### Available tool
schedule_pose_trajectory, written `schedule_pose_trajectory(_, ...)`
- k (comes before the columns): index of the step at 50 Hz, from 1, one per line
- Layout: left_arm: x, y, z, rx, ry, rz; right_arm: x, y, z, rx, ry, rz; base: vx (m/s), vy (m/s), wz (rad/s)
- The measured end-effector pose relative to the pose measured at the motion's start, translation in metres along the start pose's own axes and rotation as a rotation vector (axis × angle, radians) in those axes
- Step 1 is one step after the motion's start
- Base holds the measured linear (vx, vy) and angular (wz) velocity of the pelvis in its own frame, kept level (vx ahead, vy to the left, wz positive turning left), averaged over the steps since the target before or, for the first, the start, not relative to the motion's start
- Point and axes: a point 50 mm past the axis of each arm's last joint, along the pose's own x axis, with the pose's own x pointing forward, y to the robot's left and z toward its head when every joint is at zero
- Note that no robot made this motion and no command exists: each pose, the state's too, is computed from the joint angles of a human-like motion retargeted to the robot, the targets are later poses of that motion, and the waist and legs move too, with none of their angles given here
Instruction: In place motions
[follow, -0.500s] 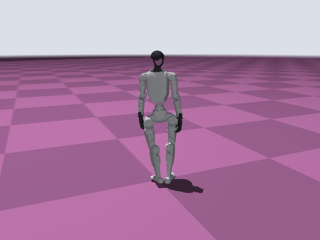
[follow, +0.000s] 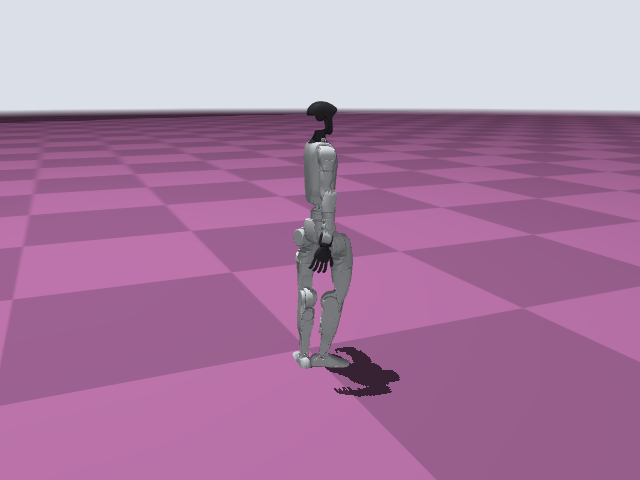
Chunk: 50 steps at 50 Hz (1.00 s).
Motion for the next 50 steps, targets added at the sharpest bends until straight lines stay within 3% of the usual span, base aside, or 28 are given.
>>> schedule_pose_trajectory(5,0.000,-0.019,0.031,0.012,-0.119,-0.069,0.002,0.000,-0.021,0.015,0.067,-0.007,0.01,-0.13,-0.03)
schedule_pose_trajectory(10,-0.001,-0.035,0.044,0.057,-0.159,-0.107,0.004,0.007,-0.022,-0.120,0.085,0.024,0.04,-0.08,0.05)
schedule_pose_trajectory(20,0.004,-0.017,-0.002,-0.019,-0.055,-0.049,-0.002,0.027,0.030,-0.462,-0.071,0.030,0.03,-0.13,0.04)
schedule_pose_trajectory(25,0.004,-0.013,-0.040,-0.181,0.044,0.017,-0.012,0.029,0.066,-0.568,-0.191,-0.025,-0.02,-0.02,-2.08)
schedule_pose_trajectory(33,0.003,-0.021,-0.079,-0.501,0.107,0.029,-0.024,0.037,0.097,-0.484,-0.340,0.016,0.06,0.03,-1.41)
schedule_pose_trajectory(44,-0.001,0.012,-0.082,-0.202,0.117,0.054,-0.010,0.038,0.060,-0.441,-0.227,0.069,0.02,-0.01,-0.34)
schedule_pose_trajectory(50,-0.001,0.015,-0.081,-0.165,0.115,0.047,-0.007,0.033,0.051,-0.468,-0.185,0.030,-0.01,0.00,-0.11)
